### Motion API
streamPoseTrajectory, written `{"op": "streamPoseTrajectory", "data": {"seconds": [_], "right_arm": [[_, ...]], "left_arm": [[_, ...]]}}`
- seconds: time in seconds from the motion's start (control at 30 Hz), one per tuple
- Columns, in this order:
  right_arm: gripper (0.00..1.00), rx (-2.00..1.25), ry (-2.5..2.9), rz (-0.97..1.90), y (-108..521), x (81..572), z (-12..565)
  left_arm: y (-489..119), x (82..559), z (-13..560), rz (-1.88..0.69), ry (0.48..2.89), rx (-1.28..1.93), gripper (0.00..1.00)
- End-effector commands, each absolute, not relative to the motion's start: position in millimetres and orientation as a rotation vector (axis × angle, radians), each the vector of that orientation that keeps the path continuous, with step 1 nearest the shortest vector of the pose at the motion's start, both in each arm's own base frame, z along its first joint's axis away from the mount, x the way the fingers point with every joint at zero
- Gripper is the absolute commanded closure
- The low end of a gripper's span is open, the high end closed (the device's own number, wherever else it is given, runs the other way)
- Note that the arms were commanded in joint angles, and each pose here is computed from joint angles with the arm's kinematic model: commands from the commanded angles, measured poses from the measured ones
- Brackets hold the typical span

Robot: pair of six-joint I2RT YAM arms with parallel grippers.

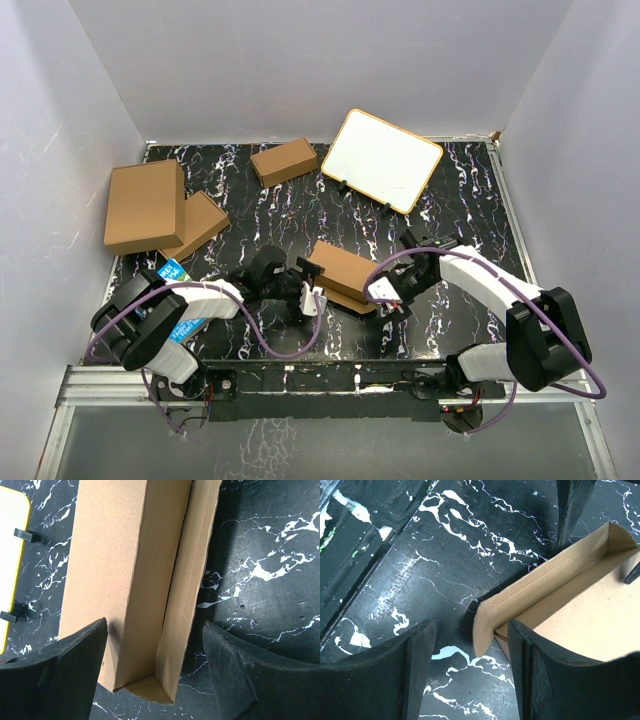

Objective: Fold the paper box

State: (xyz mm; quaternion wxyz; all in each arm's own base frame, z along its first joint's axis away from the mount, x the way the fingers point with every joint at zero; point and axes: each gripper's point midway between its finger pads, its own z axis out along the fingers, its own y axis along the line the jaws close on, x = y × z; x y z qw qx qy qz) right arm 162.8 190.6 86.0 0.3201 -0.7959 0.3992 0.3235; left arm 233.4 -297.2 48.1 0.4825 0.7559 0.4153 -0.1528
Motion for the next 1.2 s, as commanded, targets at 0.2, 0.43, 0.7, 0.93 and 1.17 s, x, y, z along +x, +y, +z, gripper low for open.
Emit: {"op": "streamPoseTrajectory", "data": {"seconds": [0.2,0.43,0.7,0.93,1.17], "right_arm": [[0.39,-2.186,0.957,0.699,185.4,172.5,76.8],[0.43,-2.224,0.899,0.642,183.1,176.7,71.6],[0.47,-2.256,0.863,0.577,184.3,186.8,64.9],[0.56,-2.314,0.839,0.568,189.1,184.9,56.1],[0.65,-2.359,0.862,0.547,188.7,183.1,45.1]], "left_arm": [[-305.5,232.6,53.2,-0.396,1.011,1.837,0.39],[-303.6,230.6,47.9,-0.405,1.032,1.849,0.40],[-303.4,229.1,43.1,-0.414,1.046,1.863,0.38],[-303.4,228.7,41.2,-0.419,1.054,1.868,0.38],[-303.7,228.2,40.0,-0.424,1.057,1.875,0.39]]}}
